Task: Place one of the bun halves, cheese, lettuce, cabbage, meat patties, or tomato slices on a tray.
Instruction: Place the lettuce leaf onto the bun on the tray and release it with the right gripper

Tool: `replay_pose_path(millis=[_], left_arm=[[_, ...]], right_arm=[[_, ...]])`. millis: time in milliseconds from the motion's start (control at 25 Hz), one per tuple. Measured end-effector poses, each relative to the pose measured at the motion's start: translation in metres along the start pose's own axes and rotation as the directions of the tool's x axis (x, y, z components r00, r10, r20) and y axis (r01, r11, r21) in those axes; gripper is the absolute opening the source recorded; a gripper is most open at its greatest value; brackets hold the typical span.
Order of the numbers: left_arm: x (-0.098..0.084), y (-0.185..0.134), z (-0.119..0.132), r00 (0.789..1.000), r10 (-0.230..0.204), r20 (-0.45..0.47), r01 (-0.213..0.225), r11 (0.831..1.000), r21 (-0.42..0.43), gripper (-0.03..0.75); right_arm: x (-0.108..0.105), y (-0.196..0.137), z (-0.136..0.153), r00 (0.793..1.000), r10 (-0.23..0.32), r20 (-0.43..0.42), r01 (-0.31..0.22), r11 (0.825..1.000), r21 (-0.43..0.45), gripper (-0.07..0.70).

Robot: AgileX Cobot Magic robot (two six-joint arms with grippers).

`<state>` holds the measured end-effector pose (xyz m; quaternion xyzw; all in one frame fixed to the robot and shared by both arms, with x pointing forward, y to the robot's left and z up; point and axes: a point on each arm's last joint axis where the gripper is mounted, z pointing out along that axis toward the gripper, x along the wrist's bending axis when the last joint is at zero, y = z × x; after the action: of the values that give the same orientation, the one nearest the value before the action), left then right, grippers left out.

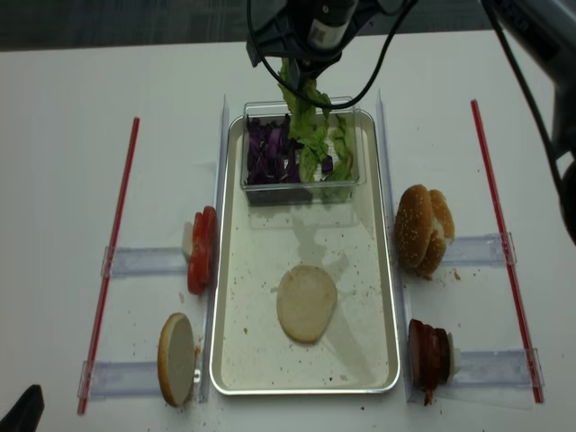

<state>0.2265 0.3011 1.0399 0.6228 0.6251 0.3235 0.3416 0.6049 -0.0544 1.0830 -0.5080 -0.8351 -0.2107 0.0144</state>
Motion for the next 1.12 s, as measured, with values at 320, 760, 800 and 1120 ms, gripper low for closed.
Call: replay_pose_path(millis=[320, 760, 800, 1120], left_arm=[[0.000, 0.000, 0.000, 1.000, 0.000, 0.000, 0.000, 1.000, 0.000, 0.410], [0.000, 0.000, 0.000, 1.000, 0.000, 0.000, 0.000, 1.000, 0.000, 0.410], [0.000, 0.000, 0.000, 1.000, 0.000, 0.000, 0.000, 1.000, 0.000, 0.410], [0.000, 0.000, 0.000, 1.000, 0.000, 0.000, 0.000, 1.000, 0.000, 0.410]], right_arm=[[0.027, -0.046, -0.010, 0.998, -0.055, -0.009, 0.056, 0.994, 0.090, 0.086], [0.076, -0.093, 0.014, 0.985, -0.159, -0.071, 0.172, 0.958, 0.230, 0.086], [0.080, -0.095, 0.016, 0.983, -0.168, -0.076, 0.182, 0.954, 0.237, 0.086], [0.090, -0.113, 0.029, 0.978, -0.185, -0.096, 0.205, 0.933, 0.296, 0.086]])
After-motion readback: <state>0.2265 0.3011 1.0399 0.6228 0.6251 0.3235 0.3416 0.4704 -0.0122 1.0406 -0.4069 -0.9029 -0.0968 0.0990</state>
